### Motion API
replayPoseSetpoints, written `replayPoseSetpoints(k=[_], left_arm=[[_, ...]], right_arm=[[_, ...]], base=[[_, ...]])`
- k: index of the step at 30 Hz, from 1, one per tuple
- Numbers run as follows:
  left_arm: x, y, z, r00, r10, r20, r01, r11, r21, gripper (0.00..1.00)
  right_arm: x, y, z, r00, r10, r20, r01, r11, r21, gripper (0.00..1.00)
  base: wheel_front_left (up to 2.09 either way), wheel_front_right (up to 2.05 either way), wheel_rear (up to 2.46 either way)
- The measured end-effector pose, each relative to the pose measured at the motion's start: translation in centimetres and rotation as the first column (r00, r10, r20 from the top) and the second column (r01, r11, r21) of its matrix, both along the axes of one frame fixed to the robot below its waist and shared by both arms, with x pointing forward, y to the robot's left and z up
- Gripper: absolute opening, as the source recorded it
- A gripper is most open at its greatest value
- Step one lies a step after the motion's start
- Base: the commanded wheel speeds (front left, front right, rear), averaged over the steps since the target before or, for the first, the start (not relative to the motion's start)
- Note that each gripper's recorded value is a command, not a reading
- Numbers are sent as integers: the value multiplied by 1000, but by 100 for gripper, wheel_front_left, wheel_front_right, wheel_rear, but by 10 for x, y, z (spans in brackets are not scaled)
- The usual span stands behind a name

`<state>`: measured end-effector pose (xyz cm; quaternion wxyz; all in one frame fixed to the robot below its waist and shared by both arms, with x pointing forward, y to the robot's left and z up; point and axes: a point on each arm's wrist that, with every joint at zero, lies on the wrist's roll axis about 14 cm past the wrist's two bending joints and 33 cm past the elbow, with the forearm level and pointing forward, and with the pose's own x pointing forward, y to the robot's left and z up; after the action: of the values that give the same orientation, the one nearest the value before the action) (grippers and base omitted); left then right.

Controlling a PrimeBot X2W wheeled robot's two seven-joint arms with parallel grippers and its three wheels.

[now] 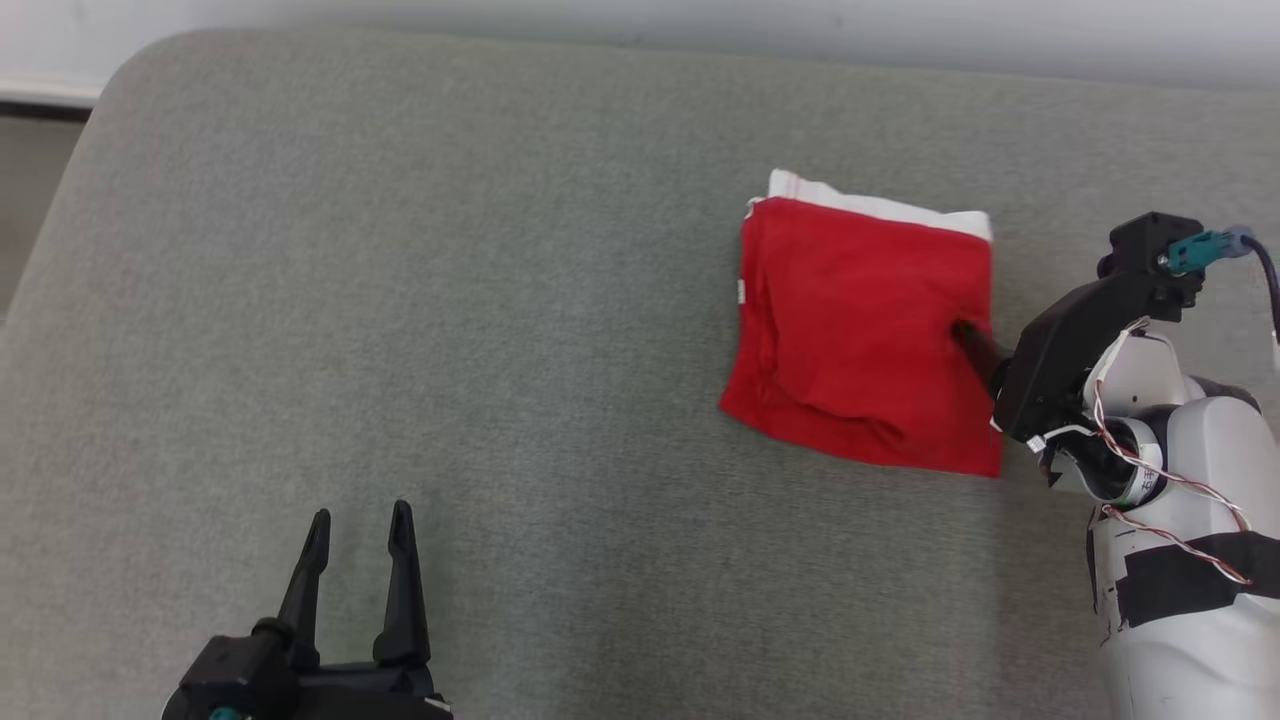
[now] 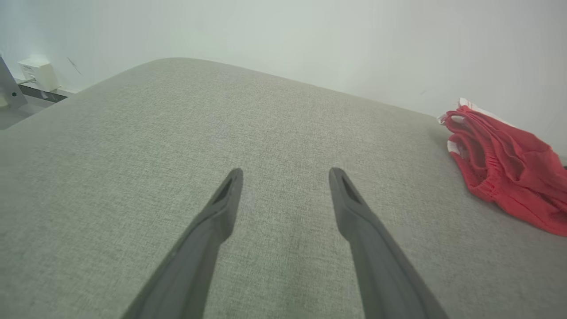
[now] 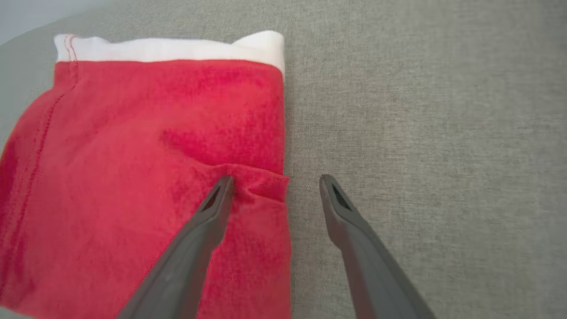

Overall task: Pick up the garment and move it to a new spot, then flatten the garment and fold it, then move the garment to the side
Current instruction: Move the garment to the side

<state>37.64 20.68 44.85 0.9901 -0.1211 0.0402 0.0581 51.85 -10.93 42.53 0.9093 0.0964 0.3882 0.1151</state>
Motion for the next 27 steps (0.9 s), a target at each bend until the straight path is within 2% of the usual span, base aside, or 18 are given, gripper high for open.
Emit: replayPoseSetpoints(k=[7, 14, 15, 16, 17, 23, 27], left_arm=[[-5, 12, -10, 999, 37, -37, -37, 999, 11, 100], [-4, 8, -11, 999, 31, -40, -30, 1000, 4, 100], [-3, 6, -11, 999, 25, -39, -25, 1000, 1, 100], [-2, 5, -11, 999, 20, -38, -20, 1000, 0, 100], [-1, 3, -11, 999, 16, -38, -16, 1000, -2, 100], [6, -7, -11, 999, -17, -30, 17, 1000, -13, 100], [11, -15, -10, 999, -43, -22, 43, 999, -22, 100]], right_arm=[[-4, 31, -34, 992, 74, -101, -71, 997, 34, 100], [-9, 29, -40, 986, 115, -117, -123, 990, -64, 100], [-10, 29, -39, 986, 116, -117, -125, 990, -68, 50], [-11, 29, -38, 985, 126, -115, -135, 988, -78, 14], [-13, 29, -37, 984, 135, -117, -147, 985, -96, 0], [-13, 16, -27, 982, 175, -77, -187, 961, -204, 0], [-10, -8, -14, 977, 205, -58, -213, 928, -306, 0]], base=[[0, 0, 0], [0, 0, 0], [0, 0, 0], [0, 0, 0], [0, 0, 0], [0, 0, 0], [0, 0, 0]])
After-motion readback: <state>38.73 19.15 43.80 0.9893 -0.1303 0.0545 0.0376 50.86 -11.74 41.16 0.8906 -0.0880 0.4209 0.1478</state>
